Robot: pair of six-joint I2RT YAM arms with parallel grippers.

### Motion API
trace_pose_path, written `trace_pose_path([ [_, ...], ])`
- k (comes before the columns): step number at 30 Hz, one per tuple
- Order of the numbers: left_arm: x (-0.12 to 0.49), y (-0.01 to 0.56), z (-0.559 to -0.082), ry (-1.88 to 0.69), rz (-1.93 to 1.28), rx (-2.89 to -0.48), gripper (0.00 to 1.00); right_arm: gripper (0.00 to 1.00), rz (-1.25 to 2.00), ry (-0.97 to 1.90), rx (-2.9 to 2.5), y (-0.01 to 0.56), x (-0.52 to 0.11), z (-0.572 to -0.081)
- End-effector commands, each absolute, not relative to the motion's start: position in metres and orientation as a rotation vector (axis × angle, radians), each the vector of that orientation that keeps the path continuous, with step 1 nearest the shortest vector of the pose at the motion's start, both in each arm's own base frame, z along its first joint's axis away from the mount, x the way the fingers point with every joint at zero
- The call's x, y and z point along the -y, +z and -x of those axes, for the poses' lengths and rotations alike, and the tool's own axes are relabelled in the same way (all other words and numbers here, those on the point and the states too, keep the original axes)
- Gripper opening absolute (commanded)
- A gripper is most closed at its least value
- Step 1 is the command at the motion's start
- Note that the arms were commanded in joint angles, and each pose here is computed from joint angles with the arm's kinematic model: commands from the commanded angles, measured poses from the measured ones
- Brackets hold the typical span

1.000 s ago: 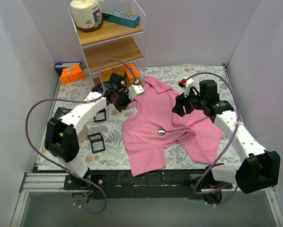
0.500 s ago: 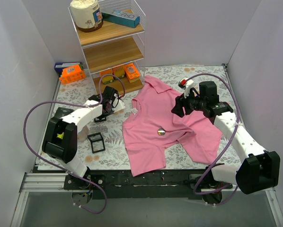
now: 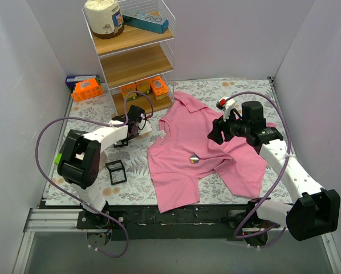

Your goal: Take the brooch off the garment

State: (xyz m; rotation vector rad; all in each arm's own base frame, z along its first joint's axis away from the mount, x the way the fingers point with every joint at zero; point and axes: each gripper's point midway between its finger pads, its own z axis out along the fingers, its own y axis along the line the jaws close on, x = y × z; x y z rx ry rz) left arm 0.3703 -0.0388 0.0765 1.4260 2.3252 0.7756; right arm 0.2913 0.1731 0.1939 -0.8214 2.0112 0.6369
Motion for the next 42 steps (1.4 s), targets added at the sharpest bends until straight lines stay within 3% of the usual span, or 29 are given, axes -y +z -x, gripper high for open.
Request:
trace_pose_path([
  [1, 0.042, 0.084, -0.387, 0.800, -1.388, -2.291, 0.00, 0.65, 0.820, 0.605, -1.967, 0.203, -0.171, -0.294],
  [29, 0.040, 0.070, -0.388, 0.802, -1.348, -2.353, 0.00, 0.65, 0.837, 0.609, -1.976, 0.198, -0.175, -0.303],
  [34, 0.043, 0.072, -0.387, 0.769, -1.312, -2.373, 0.24, 0.65, 0.837, 0.614, -1.977, 0.198, -0.175, -0.304],
  [42, 0.045, 0.066, -0.378, 0.716, -1.303, -2.412, 0.27, 0.65, 0.837, 0.614, -1.976, 0.199, -0.175, -0.302],
])
